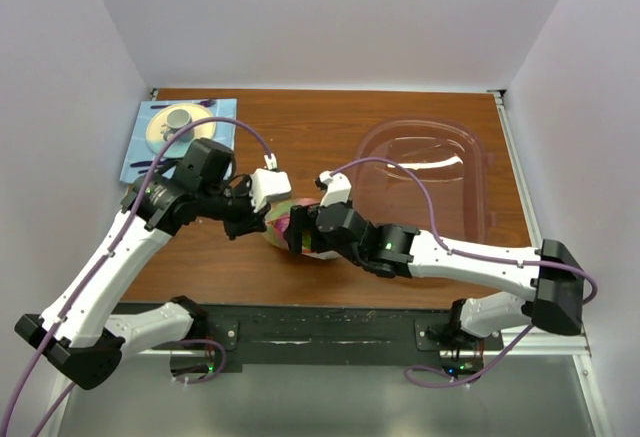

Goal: Open the zip-top bag and remove the fake food

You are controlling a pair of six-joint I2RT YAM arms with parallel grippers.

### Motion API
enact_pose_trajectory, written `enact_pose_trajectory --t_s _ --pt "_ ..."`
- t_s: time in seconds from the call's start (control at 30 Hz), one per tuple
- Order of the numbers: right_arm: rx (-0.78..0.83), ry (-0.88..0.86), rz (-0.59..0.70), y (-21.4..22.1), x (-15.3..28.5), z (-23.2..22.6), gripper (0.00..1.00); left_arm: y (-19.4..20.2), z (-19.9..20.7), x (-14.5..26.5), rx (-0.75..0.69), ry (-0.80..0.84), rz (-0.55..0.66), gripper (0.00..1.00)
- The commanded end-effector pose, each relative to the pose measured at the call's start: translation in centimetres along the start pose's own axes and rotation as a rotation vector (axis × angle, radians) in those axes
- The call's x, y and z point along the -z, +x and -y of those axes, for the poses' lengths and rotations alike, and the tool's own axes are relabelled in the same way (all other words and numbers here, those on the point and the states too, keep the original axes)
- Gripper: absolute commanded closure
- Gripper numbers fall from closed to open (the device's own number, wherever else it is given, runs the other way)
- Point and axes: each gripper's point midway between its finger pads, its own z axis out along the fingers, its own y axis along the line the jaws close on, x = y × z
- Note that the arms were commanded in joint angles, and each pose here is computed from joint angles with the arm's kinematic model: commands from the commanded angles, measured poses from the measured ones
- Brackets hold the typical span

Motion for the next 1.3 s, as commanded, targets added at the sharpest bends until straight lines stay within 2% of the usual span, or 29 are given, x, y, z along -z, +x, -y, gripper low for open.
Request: enact_pose_trajectory --t_s 0.0,0.03,0.1,0.13,0.3,0.33,0.37,0.43,0.47,0.5,0.57,0.67,0.73,0.87,1.0,1.17,1.27 --pt "0.137 0.175 0.009 0.4 0.8 2.8 0.01 -4.7 -1.0 2.7 -0.007 -0.112 0.194 1.00" --pt "0.145 0.192 0.022 0.0 1.1 3.0 0.01 -5.0 -1.3 3.0 -0.007 -0.134 0.200 0.92" --pt "0.140 0.199 0.021 0.2 1.5 3.5 0.01 -5.5 -1.9 3.6 -0.009 -0.165 0.199 0.62" --pt "0.142 0.208 0.012 1.0 1.5 4.3 0.01 -5.6 -2.3 3.4 0.005 -0.174 0.188 0.44" --pt "0.098 0.196 0.000 2.3 2.3 5.4 0.01 -6.8 -4.2 3.8 0.037 -0.246 0.175 0.22" --pt "0.099 0.204 -0.012 2.9 2.3 5.8 0.01 -6.8 -4.5 3.7 0.035 -0.255 0.175 0.13" --pt "0.099 0.208 -0.017 3.2 2.3 6.0 0.02 -7.3 -5.1 3.6 0.021 -0.277 0.195 0.10" --pt "0.095 0.213 -0.022 3.8 2.5 6.3 0.01 -5.5 -6.9 2.0 0.030 -0.343 0.150 0.05" --pt "0.099 0.216 -0.024 4.0 2.5 6.4 0.01 -5.7 -8.3 1.3 0.019 -0.390 0.167 0.04" --pt "0.097 0.217 -0.025 4.2 2.6 6.5 0.01 -3.2 -9.6 -0.9 0.046 -0.421 0.089 0.04" --pt "0.099 0.222 -0.026 4.5 2.6 6.7 0.01 -1.5 -12.1 -3.2 0.085 -0.479 0.066 0.08" --pt "0.100 0.231 -0.036 5.3 2.6 7.0 0.02 0.3 -15.4 -6.1 0.166 -0.493 0.039 0.17" --pt "0.101 0.230 -0.050 6.3 2.7 7.2 0.01 1.9 -16.8 -8.8 0.216 -0.458 -0.019 0.24" --pt "0.110 0.200 -0.065 8.5 2.8 7.2 0.01 2.4 -19.9 -11.0 0.297 -0.414 -0.034 0.27" --pt "0.143 0.206 -0.066 10.3 2.6 7.4 0.01 2.7 -19.1 -13.9 0.361 -0.265 -0.053 0.34" --pt "0.158 0.196 -0.036 10.6 2.0 7.1 0.01 3.0 -16.7 -14.5 0.391 -0.148 -0.049 0.36" --pt "0.150 0.125 -0.002 10.3 1.5 5.9 0.01 3.1 -14.5 -14.4 0.406 -0.060 -0.043 0.37"
